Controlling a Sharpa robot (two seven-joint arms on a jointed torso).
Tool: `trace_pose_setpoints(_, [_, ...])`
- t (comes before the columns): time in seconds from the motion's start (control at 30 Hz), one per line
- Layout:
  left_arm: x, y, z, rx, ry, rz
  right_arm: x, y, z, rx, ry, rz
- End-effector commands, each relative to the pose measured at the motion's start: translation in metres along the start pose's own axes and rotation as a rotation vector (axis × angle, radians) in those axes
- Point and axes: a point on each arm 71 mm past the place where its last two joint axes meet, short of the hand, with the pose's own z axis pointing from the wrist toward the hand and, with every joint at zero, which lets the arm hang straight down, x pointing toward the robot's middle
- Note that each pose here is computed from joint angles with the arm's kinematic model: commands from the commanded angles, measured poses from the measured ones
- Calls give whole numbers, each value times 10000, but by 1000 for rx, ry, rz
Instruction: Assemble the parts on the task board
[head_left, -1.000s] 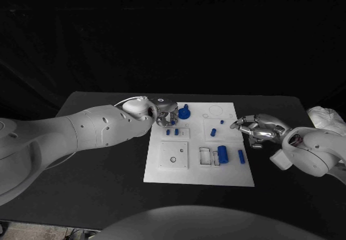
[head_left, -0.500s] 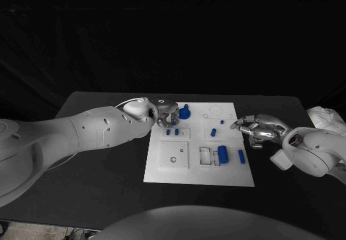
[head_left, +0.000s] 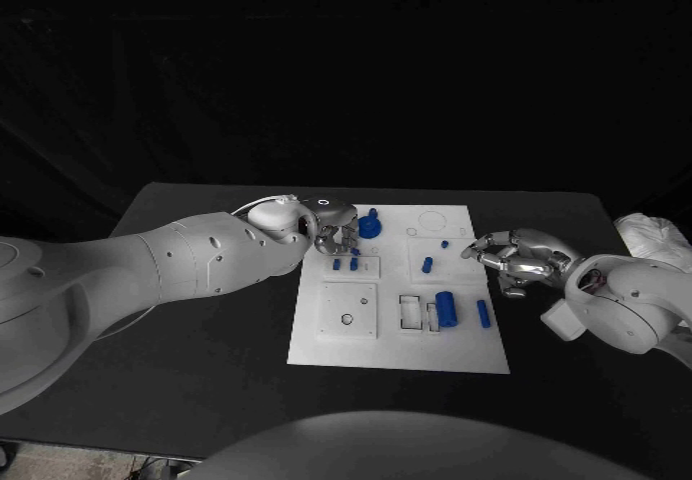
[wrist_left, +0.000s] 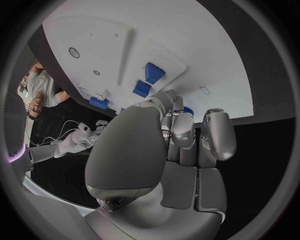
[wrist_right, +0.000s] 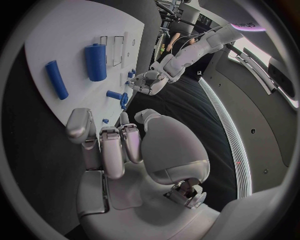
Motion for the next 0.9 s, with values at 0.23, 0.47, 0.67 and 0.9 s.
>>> trace_pose_setpoints(0.23, [6,0,17,-11,7,-28,21,-4,3,3,20,0])
trace_pose_setpoints(0.47, [-66,1,-20,14,-90,-32,10,-9,-6,2,14,0])
trace_pose_setpoints(0.67, [-229,-8,-84,54,-206,-35,3,-12,-14,2,11,0])
trace_pose_setpoints(0.9, [-552,-94,-151,120,-293,-19,-4,-12,-27,-1,4,1])
